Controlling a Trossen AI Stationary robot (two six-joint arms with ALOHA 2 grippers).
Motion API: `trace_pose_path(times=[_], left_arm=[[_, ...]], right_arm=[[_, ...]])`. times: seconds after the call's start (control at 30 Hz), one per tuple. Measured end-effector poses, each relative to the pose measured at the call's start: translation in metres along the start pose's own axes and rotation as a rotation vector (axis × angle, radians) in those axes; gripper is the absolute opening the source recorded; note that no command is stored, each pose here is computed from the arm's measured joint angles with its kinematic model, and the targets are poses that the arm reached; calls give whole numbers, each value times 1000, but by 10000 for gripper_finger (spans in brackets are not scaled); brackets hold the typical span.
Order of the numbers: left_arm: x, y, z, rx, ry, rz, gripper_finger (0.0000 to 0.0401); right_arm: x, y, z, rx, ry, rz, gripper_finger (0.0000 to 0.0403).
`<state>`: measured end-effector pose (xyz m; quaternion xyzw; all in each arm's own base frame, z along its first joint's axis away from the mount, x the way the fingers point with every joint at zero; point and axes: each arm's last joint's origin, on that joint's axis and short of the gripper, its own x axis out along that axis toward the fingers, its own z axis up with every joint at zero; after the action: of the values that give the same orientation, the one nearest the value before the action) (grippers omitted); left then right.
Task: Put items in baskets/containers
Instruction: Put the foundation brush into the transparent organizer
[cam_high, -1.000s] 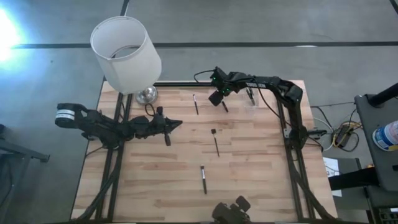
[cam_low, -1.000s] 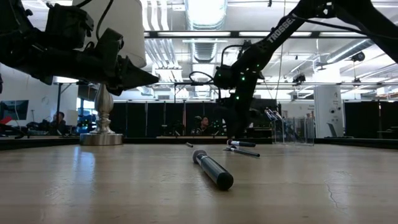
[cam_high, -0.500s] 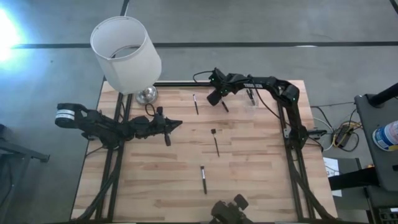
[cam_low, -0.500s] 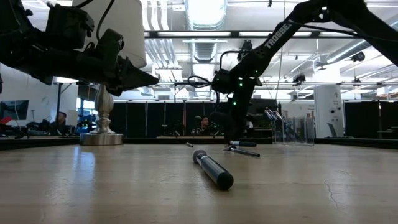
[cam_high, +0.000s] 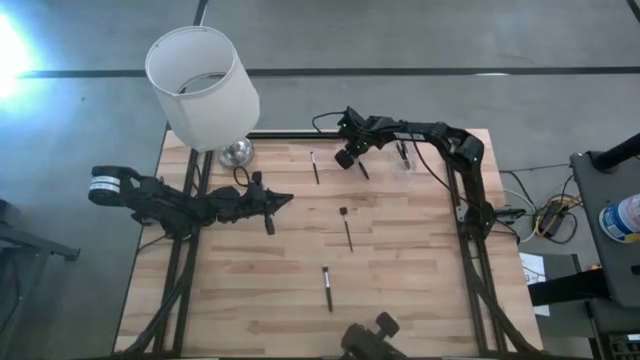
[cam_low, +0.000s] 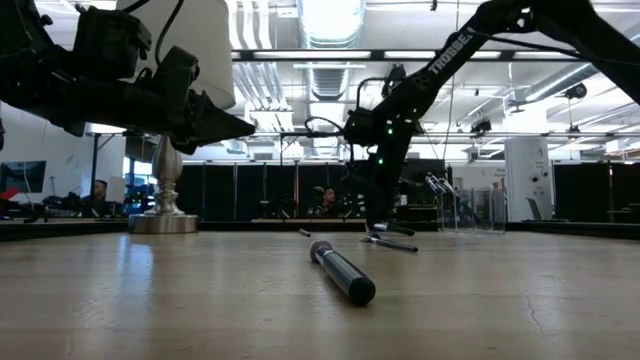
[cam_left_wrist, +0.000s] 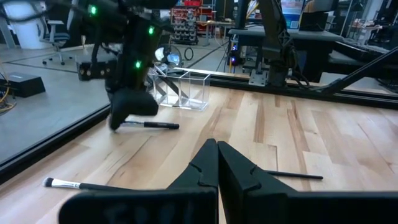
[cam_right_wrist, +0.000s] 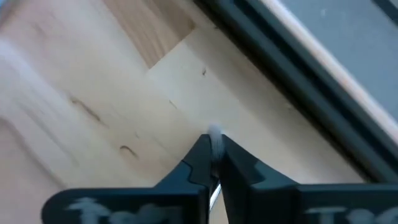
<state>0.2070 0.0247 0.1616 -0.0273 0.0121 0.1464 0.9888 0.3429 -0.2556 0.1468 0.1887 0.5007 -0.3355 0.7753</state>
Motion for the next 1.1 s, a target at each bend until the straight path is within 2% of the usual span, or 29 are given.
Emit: trace_pose_path(times=[0.17, 0.33, 0.57, 0.87, 1.0, 1.1], left_arm=[[0, 0, 0, 0, 2, 1, 0], [0, 0, -1, 2, 9, 1, 0], [0, 0, -1, -2, 11, 0, 0], [0, 0, -1, -1, 14, -5, 0], [0, 0, -2, 1, 24, -6, 0], [0, 0, -3, 2, 29, -5, 0]], right_arm=[[-28, 8, 0, -58, -68, 15, 11], [-72, 21, -13, -93, -244, 56, 10], [-117, 37, -72, -173, -473, 144, 9], [-137, 39, -166, -268, -857, 282, 9], [-144, 27, -197, -300, -1020, 282, 10], [-149, 15, -214, -318, -1112, 208, 11]])
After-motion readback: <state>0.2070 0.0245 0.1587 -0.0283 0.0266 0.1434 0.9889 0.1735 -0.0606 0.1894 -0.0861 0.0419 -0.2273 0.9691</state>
